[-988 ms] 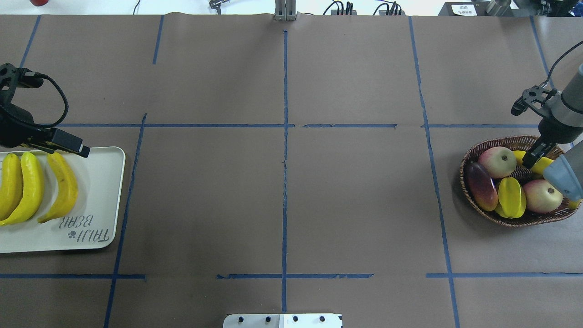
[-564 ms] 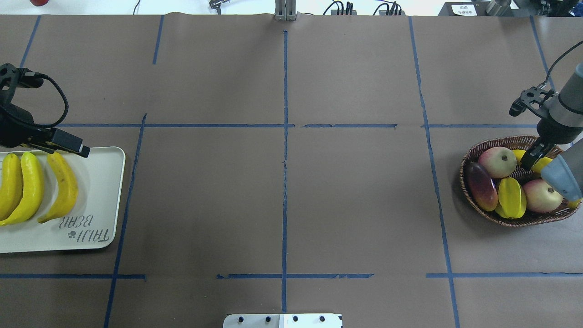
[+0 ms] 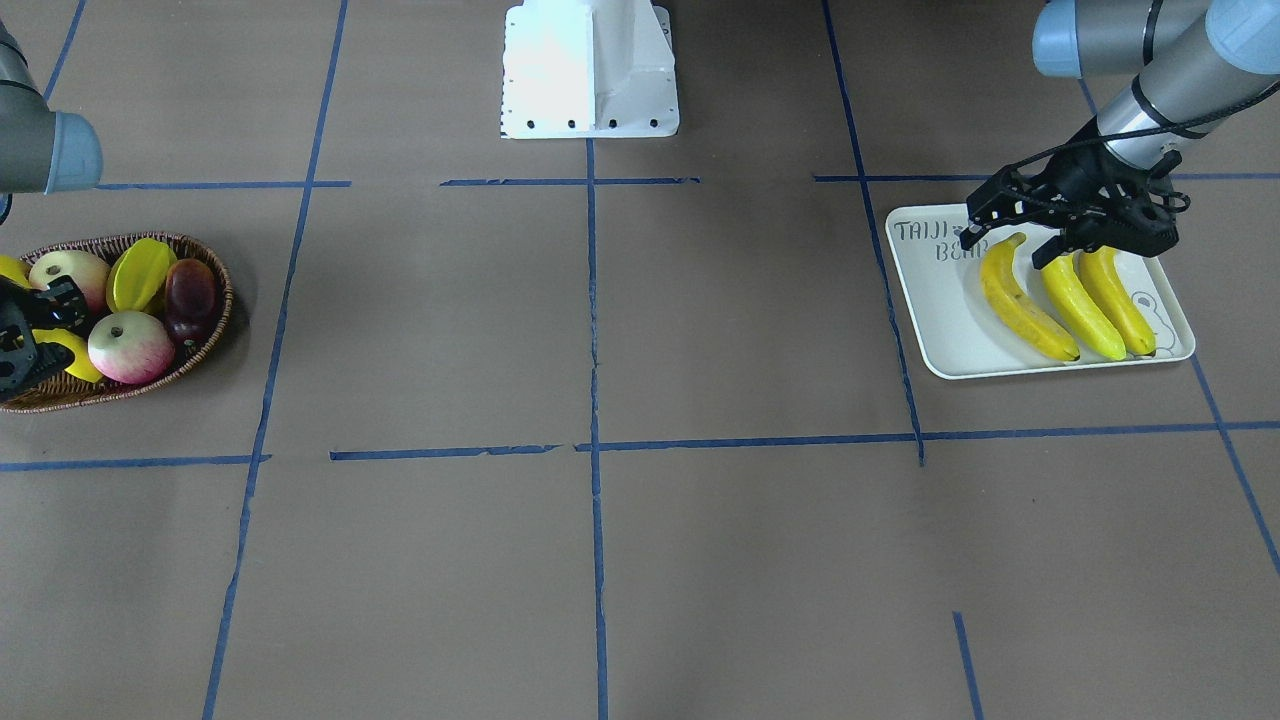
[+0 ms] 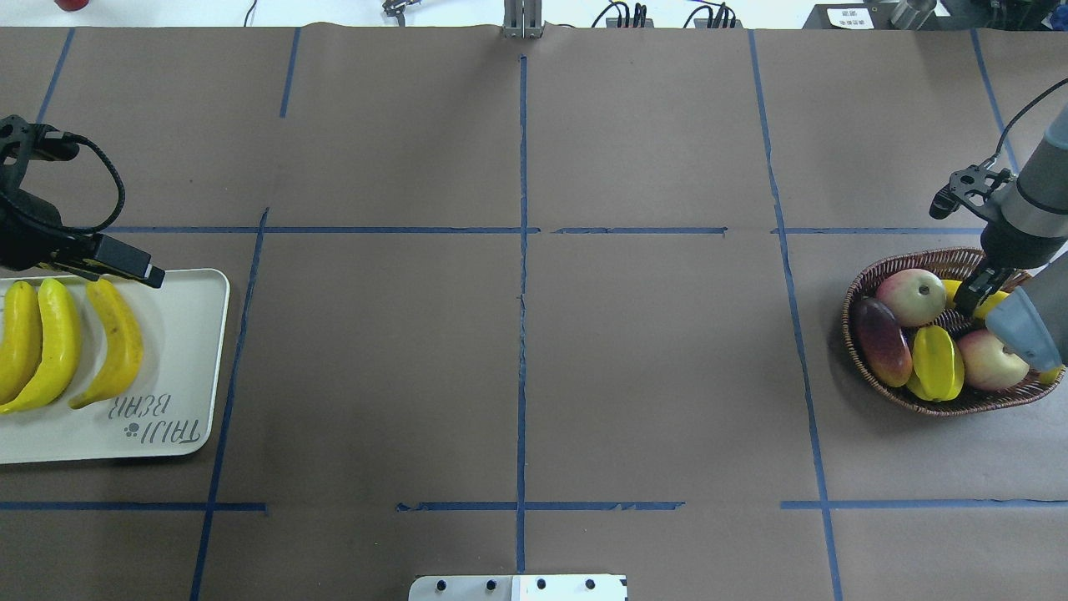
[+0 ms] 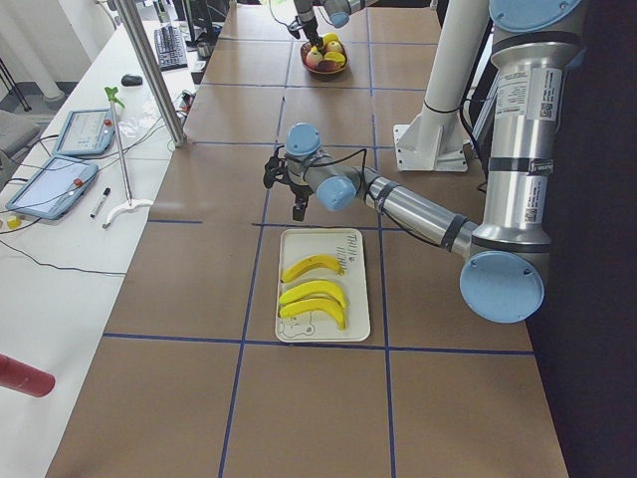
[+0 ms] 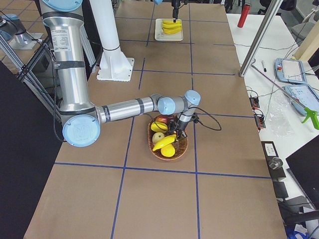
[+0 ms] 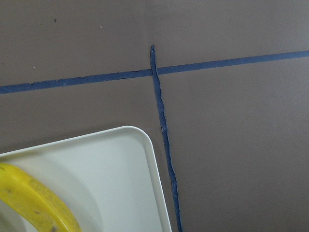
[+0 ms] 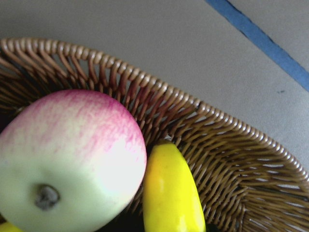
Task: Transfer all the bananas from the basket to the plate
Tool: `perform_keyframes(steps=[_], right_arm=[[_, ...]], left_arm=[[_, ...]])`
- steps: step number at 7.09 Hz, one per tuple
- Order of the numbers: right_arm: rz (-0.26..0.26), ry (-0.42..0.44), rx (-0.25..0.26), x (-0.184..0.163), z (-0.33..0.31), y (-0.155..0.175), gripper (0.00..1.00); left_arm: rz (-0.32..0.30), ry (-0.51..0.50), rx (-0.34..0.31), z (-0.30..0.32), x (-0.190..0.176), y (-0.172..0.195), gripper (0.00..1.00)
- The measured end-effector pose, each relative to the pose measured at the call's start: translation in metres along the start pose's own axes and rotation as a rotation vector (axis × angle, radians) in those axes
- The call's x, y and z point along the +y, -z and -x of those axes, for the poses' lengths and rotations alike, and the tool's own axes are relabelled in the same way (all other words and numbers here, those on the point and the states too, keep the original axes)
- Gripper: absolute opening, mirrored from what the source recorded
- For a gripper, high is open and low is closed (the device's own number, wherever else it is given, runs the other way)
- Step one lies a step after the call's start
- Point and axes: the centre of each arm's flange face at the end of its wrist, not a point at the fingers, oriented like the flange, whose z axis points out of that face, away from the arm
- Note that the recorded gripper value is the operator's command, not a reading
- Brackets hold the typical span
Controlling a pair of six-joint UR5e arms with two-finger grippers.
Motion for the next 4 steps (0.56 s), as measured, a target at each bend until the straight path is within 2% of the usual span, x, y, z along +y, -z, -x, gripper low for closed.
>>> perform_keyframes(steps=[1, 2, 4], right_arm=[[-0.007, -0.01, -0.002, 0.002, -0.001, 0.01, 0.03], [-0.023, -0.032, 0.005, 0.007, -0.002, 0.034, 0.03], [-0.08, -0.093, 0.041, 0.029, -0.006, 0.103, 0.04]], left_arm=[[0.0, 0.0, 0.0, 0.0, 0.0, 0.0, 1.0], [0.0, 0.0, 0.0, 0.001, 0.0, 0.0, 1.0], [0.0, 0.0, 0.0, 0.0, 0.0, 0.0, 1.0]])
